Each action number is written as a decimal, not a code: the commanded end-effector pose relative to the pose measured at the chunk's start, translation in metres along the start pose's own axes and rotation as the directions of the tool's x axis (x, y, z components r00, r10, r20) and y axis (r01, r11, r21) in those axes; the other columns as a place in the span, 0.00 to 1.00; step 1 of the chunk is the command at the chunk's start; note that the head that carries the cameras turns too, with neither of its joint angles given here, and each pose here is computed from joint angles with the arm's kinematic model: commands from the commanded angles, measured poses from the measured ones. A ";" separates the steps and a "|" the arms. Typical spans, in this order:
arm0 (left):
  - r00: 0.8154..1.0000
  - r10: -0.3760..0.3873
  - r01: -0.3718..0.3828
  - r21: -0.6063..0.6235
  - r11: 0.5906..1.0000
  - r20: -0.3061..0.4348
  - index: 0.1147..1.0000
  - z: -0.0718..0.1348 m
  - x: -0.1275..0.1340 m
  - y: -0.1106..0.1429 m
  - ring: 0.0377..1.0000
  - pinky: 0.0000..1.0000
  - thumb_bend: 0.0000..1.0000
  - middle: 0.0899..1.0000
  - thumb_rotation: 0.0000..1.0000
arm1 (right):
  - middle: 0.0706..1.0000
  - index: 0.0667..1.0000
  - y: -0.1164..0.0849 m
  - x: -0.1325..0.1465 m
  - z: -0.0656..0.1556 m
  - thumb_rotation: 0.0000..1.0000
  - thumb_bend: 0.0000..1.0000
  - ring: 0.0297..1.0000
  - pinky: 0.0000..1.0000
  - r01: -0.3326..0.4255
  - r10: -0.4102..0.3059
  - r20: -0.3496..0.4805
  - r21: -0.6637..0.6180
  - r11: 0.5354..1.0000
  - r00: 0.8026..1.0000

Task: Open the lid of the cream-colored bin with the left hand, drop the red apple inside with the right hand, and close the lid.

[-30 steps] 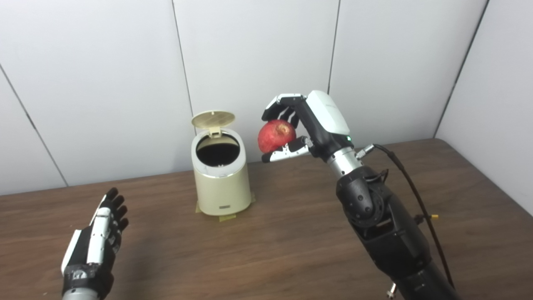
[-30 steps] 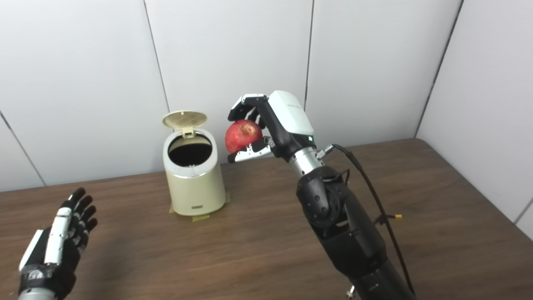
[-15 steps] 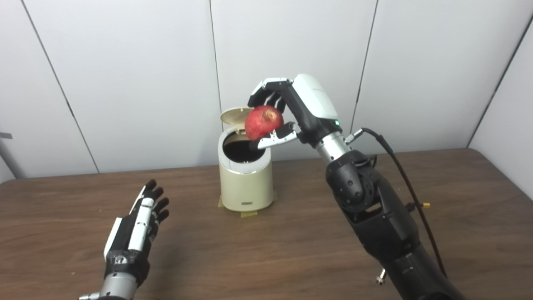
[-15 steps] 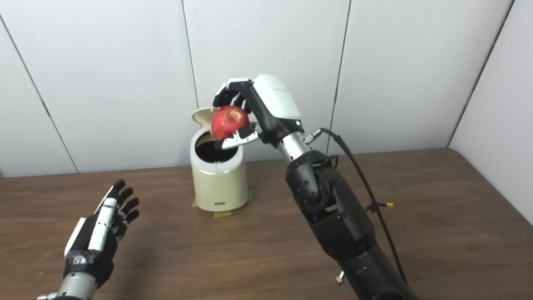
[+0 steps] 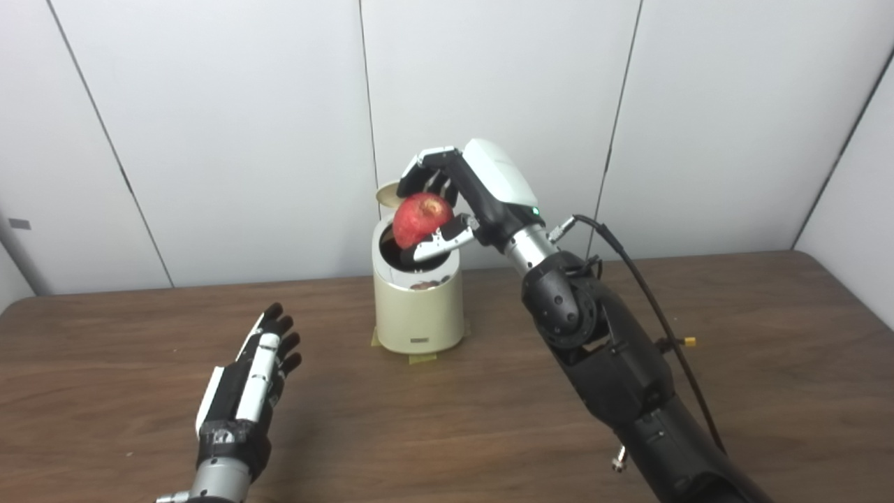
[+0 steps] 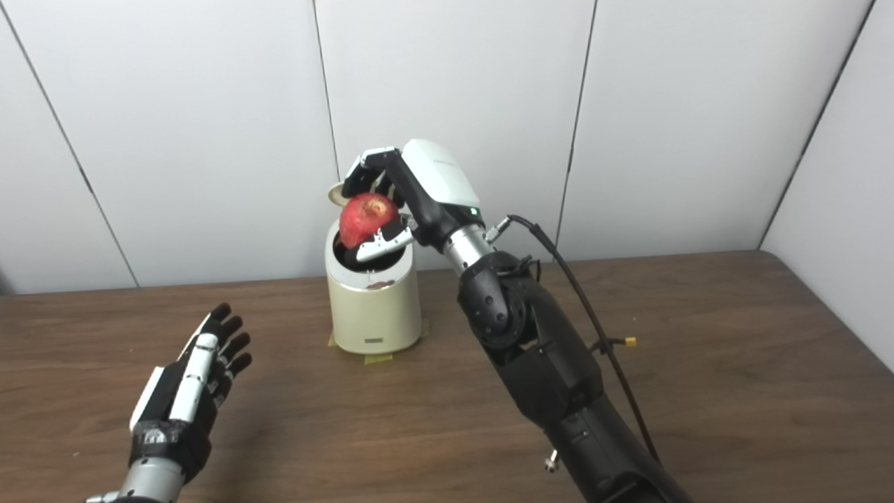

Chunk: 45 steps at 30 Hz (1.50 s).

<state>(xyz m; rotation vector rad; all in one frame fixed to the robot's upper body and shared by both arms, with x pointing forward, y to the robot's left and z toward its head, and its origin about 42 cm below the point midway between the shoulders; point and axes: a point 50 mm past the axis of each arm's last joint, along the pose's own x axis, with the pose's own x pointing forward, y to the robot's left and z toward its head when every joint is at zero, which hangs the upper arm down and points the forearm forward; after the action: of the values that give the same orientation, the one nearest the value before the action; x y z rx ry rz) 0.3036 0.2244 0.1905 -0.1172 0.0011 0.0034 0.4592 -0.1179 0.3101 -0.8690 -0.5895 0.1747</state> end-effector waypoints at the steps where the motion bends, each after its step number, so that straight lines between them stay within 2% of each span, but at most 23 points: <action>1: 0.996 -0.012 0.011 0.011 1.000 0.088 0.96 0.018 0.004 -0.005 0.93 0.92 0.50 0.95 0.78 | 0.47 0.45 -0.020 0.020 0.021 0.00 0.50 0.41 0.34 0.068 -0.069 0.100 0.010 0.998 0.993; 9: 0.996 -0.013 0.013 0.003 1.000 0.092 0.97 0.019 0.004 -0.009 0.94 0.92 0.52 0.95 0.77 | 0.47 0.45 -0.009 0.023 0.018 0.00 0.50 0.40 0.33 0.052 -0.051 0.100 -0.007 0.999 0.994; 18: 0.995 -0.008 0.008 0.006 1.000 0.099 0.97 0.022 0.001 -0.011 0.94 0.92 0.50 0.95 0.77 | 0.47 0.46 -0.003 0.025 0.018 0.00 0.50 0.40 0.33 0.032 -0.032 0.087 -0.002 0.999 0.996; 23: 0.995 -0.003 0.003 -0.006 1.000 0.096 0.96 0.021 -0.004 -0.013 0.93 0.92 0.53 0.94 0.74 | 0.47 0.46 0.001 0.023 0.013 0.00 0.50 0.40 0.33 0.059 -0.058 0.063 -0.003 0.998 0.996; 26: 0.996 -0.003 0.004 -0.006 1.000 0.092 0.97 0.020 -0.007 -0.013 0.94 0.92 0.52 0.95 0.73 | 0.47 0.46 0.005 0.022 0.009 0.00 0.50 0.40 0.34 0.078 -0.078 0.053 -0.001 0.997 0.996; 35: 0.996 0.002 -0.002 -0.009 1.000 0.090 0.96 0.020 -0.016 -0.009 0.94 0.94 0.52 0.95 0.71 | 0.47 0.46 0.009 0.021 0.010 0.00 0.50 0.40 0.35 0.113 -0.113 0.067 -0.003 0.994 0.991; 45: 0.996 -0.002 0.003 -0.015 1.000 0.088 0.95 0.020 -0.018 -0.010 0.93 0.93 0.55 0.94 0.68 | 0.48 0.47 0.017 0.023 0.004 0.00 0.50 0.40 0.33 0.104 -0.103 0.048 -0.021 0.994 0.994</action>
<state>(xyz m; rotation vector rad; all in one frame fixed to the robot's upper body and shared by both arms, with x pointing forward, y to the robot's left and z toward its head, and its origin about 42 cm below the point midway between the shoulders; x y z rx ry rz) 0.2822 0.2208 0.1949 -0.1325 -0.0197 0.0295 0.4724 -0.1027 0.2759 -0.8753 -0.5689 0.1208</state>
